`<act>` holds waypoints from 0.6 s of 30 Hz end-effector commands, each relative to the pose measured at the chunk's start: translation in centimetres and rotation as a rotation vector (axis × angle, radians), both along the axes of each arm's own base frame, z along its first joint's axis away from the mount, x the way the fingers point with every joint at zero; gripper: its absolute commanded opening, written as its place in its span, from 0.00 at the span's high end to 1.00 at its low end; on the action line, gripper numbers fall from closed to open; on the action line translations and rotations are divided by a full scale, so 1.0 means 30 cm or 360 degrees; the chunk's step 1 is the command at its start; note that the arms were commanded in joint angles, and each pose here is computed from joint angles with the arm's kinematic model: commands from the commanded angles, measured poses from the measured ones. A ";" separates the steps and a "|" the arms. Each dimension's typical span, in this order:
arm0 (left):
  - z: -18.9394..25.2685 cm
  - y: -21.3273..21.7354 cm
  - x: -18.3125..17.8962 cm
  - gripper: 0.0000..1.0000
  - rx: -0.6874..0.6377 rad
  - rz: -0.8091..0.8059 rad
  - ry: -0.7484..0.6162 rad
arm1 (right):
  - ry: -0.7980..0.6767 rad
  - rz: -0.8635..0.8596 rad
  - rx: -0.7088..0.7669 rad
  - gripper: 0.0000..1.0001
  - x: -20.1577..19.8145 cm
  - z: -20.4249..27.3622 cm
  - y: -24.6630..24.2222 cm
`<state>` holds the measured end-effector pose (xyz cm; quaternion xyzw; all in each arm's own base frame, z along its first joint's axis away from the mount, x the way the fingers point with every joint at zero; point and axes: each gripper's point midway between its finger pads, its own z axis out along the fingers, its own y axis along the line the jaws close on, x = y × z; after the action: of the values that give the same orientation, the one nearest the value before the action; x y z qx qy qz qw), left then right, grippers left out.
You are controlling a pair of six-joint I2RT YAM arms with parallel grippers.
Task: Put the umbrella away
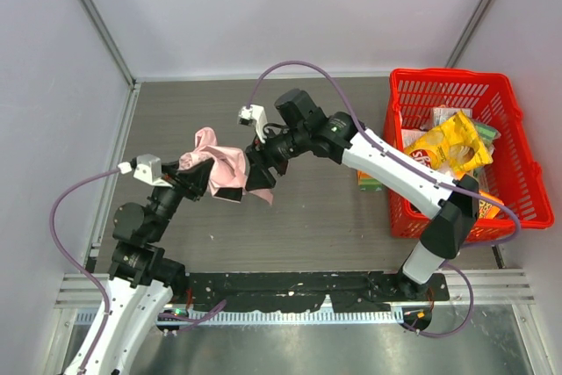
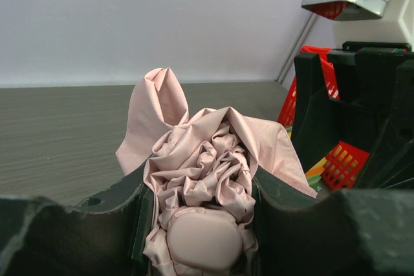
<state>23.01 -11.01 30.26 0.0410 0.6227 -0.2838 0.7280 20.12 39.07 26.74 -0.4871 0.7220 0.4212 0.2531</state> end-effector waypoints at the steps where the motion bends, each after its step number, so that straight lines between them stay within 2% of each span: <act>1: 0.175 0.004 -0.055 1.00 -0.0063 -0.0033 -0.0266 | -0.0102 0.0125 0.0143 0.34 -0.020 0.034 0.035; 5: 0.185 0.012 -0.052 1.00 -0.0105 -0.0015 -0.0269 | 0.0008 0.0209 0.0185 0.48 -0.067 0.017 0.043; 9: 0.200 0.032 -0.038 1.00 -0.0211 0.0039 -0.0279 | 0.0056 0.0191 0.0228 0.73 -0.095 0.008 0.044; 10: 0.199 0.042 -0.030 1.00 -0.0259 0.0066 -0.0272 | 0.0089 0.0172 0.0244 0.83 -0.099 0.019 0.047; 12: 0.215 0.083 -0.015 1.00 -0.0414 0.0158 -0.0300 | 0.0141 0.0182 0.0398 0.95 -0.106 0.081 0.088; 13: 0.219 0.093 -0.010 1.00 -0.0472 0.0176 -0.0318 | 0.0294 0.0154 0.0410 0.99 -0.125 0.083 0.097; 15: 0.233 0.119 0.000 1.00 -0.0597 0.0223 -0.0361 | 0.0455 0.0116 0.0552 0.99 -0.137 0.141 0.139; 18: 0.238 0.168 0.025 1.00 -0.0793 0.0320 -0.0392 | 0.0736 0.0068 0.1004 0.99 -0.139 0.348 0.181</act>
<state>24.18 -9.04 32.22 -0.0689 0.5637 -0.3129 0.7613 17.35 42.78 25.45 -0.3964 0.7019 0.5595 0.1926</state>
